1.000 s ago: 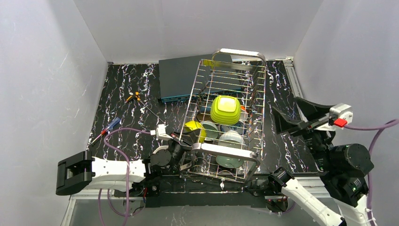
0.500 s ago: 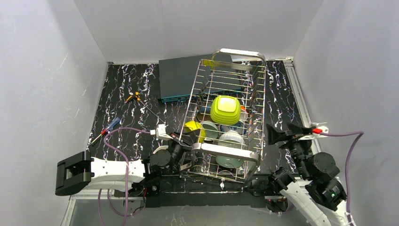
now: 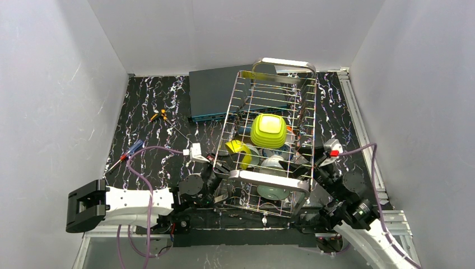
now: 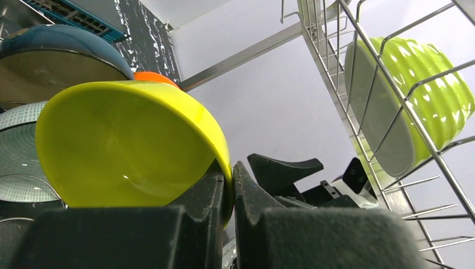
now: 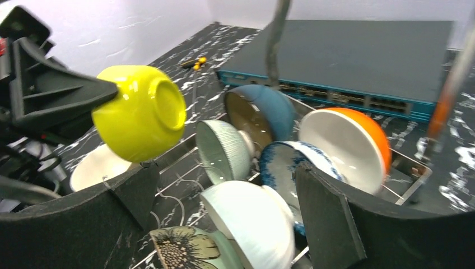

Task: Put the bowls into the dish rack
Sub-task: Pick up the bowl from the center of the board, then place the bowl at the center of the board.

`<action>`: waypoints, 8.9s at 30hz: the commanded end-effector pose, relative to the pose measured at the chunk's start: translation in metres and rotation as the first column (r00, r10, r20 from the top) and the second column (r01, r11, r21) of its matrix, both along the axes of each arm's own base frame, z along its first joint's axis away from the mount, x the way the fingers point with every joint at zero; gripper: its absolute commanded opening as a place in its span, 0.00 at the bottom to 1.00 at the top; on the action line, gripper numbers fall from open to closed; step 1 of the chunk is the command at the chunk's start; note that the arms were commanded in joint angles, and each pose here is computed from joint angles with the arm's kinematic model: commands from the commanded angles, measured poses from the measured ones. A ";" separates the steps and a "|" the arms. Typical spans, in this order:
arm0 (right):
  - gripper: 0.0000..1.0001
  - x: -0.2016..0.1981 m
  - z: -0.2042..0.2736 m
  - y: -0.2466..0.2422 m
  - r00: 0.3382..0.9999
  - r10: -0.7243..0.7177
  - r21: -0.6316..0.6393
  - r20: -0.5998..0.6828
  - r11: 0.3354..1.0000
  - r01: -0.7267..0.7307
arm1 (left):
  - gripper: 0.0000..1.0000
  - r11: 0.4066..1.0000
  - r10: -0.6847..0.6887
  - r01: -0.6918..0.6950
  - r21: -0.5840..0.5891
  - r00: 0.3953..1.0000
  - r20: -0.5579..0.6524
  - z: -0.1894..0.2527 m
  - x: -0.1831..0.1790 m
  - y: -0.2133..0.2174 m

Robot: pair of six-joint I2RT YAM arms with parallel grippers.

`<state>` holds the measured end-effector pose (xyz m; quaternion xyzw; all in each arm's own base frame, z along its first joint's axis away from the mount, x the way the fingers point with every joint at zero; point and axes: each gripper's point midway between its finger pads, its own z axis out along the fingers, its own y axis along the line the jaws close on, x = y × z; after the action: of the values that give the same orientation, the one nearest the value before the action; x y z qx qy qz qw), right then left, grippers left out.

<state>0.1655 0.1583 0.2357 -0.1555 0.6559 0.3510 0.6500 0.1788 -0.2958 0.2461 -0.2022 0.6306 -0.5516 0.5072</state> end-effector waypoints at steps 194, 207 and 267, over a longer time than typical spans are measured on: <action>0.99 0.018 0.006 0.126 0.866 0.490 0.101 -0.102 0.871 -0.481 | 0.00 0.404 -0.597 -0.345 0.847 0.601 0.531 -0.034 -0.041 0.068; 0.99 0.055 0.003 0.089 0.956 0.168 0.133 -0.239 0.981 -0.140 | 0.00 0.476 -0.435 -0.474 0.741 0.604 0.667 0.004 -0.030 0.108; 0.99 0.053 -0.028 -0.005 0.889 -0.273 -0.079 -0.368 0.961 0.263 | 0.36 0.655 0.249 0.424 0.625 0.660 -0.709 -0.152 0.101 0.171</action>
<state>0.2160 0.1508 0.1755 0.0081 0.8116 0.2560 0.5250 0.2681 -0.1134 0.0750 -0.1482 0.9644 -0.0982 0.1955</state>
